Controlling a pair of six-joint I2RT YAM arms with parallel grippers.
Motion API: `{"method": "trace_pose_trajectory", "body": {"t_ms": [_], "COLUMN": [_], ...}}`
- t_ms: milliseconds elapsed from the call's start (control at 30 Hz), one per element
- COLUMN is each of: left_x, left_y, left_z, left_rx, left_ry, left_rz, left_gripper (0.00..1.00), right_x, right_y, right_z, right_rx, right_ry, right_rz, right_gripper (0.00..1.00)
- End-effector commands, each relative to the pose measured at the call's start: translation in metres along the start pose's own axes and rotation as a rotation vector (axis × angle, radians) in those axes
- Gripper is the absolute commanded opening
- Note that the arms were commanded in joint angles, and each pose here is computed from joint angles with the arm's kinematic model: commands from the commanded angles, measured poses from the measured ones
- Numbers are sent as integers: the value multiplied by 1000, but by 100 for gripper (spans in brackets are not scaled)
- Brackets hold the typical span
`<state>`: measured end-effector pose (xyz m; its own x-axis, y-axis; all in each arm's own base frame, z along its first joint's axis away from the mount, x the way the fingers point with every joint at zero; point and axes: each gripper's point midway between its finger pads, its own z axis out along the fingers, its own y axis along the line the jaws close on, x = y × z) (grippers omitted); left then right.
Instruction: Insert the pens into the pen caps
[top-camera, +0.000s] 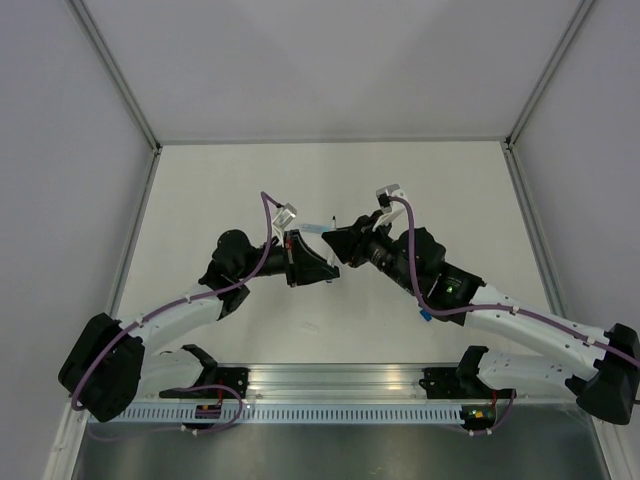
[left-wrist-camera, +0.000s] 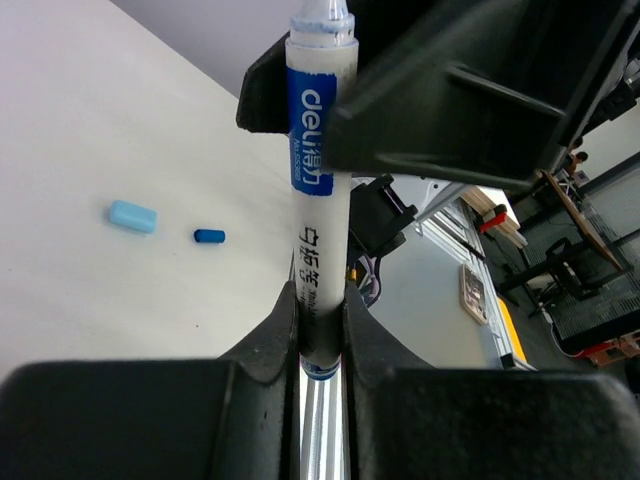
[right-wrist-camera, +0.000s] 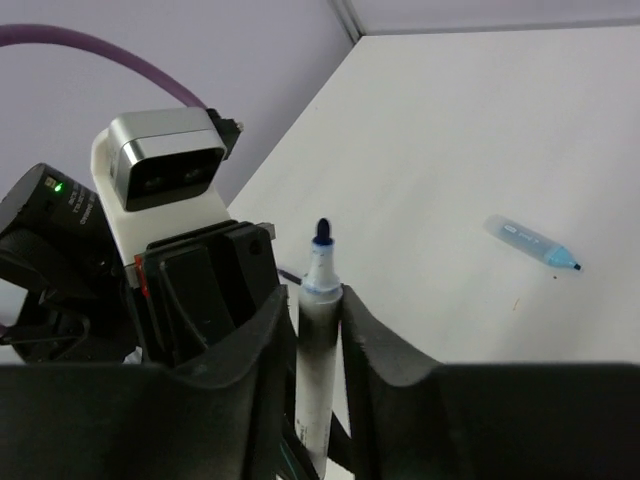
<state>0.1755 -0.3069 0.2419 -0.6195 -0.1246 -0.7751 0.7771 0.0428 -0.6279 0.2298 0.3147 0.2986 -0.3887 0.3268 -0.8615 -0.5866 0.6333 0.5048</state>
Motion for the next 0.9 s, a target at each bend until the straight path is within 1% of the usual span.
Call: {"method": "trace_pose_trajectory", "body": {"t_ms": [0, 67, 100, 133, 167, 200, 267, 333, 400, 433, 567, 600, 633, 667, 700, 800, 833, 867], "left_x": [-15, -15, -14, -14, -15, -15, -16, -16, -15, -15, -15, -15, -15, -15, -16, -15, -14, -15], "left_y": [-21, -21, -21, -21, -21, -21, -22, -23, -24, -24, -22, -23, -24, -25, -25, -25, -25, -26], "left_z": [4, 3, 4, 4, 4, 3, 3, 3, 3, 3, 3, 3, 3, 2, 2, 3, 3, 3], "left_rx": [85, 86, 89, 89, 87, 88, 88, 97, 100, 99, 93, 96, 101, 104, 104, 106, 110, 118], "left_ry": [-12, -11, -9, -9, -11, -12, -14, -12, -13, -13, -18, -17, -17, -20, -22, -19, -15, -16], "left_rz": [69, 70, 69, 68, 68, 67, 68, 74, 76, 78, 79, 81, 86, 89, 90, 82, 79, 83], "left_gripper": [2, 2, 4, 13, 13, 26, 34, 40, 46, 46, 47, 44, 38, 29, 26, 23, 20, 12], "right_x": [-16, -16, -15, -15, -15, -13, -10, -3, -6, -2, 1, 1, 3, 3, 2, 1, 2, 2], "right_y": [0, 1, 2, 4, 4, 7, 9, 12, 16, 13, 15, 15, 15, 15, 15, 15, 15, 15], "right_z": [4, 7, 7, 8, 8, 7, 5, 2, 0, -2, -3, -3, -4, -4, -4, -4, -2, -1], "right_rx": [40, 44, 36, 30, 25, 10, -12, -41, -69, -70, -89, -90, -93, -96, -94, -94, -94, -94], "right_ry": [-27, -19, -12, -13, -15, -11, -11, -2, -31, -29, -34, -33, -31, -36, -41, -48, -46, -45], "right_rz": [-39, -42, -41, -33, -27, -17, -1, 23, 65, 74, 101, 106, 115, 117, 123, 133, 134, 134], "right_gripper": [28, 17, 8, 4, 1, 0, 0, 0, 0, 0, 0, 0, 0, 0, 0, 0, 0, 0]}}
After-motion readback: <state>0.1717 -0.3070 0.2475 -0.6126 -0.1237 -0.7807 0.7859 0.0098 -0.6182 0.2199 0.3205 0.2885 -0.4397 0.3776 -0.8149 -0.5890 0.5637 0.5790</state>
